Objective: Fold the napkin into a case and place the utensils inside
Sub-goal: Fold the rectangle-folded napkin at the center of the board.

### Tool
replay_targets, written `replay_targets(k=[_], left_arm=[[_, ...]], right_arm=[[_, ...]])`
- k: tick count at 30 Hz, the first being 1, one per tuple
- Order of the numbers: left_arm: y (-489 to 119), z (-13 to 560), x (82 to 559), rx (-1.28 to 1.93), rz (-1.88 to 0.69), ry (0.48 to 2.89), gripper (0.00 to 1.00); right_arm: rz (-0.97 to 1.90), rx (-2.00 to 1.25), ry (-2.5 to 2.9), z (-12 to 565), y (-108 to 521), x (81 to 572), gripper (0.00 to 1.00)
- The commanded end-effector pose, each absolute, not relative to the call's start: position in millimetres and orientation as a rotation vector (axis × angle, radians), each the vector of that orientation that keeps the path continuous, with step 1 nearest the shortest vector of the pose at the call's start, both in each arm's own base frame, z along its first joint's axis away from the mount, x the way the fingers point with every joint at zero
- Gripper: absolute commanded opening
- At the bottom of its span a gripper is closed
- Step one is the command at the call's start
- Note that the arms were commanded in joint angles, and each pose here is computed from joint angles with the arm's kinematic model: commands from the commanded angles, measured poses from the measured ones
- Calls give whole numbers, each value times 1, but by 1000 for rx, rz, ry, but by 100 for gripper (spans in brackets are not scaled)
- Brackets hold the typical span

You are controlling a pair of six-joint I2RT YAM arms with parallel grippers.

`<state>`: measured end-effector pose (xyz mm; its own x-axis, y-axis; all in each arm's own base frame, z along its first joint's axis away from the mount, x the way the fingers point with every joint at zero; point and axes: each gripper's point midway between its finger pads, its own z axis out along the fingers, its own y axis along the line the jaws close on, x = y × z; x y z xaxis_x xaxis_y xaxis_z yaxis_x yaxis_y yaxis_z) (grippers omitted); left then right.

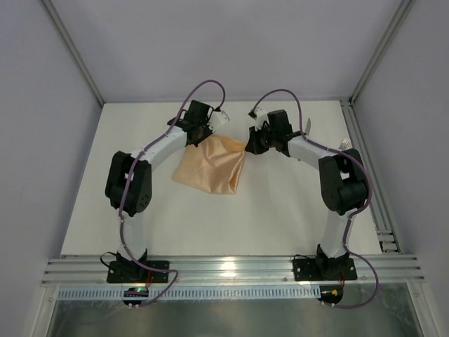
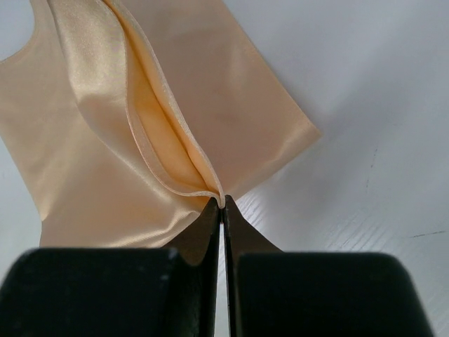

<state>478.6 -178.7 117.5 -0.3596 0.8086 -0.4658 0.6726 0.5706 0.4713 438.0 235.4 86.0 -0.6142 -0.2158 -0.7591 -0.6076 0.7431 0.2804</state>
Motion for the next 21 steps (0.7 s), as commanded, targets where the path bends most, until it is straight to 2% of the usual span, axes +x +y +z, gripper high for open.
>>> replay_targets(k=[1,10,21], left_arm=[[-185,133,502,1135,275,2065,0],[-188,116,520,1141,307,2089,0],[-181,93,531,1146,369,2110,0]], right_arm=[[664,-590,2161,100,234,457,4],[701,-566,2176,93,235,485,4],[737,-491,2290,63,233,480,4]])
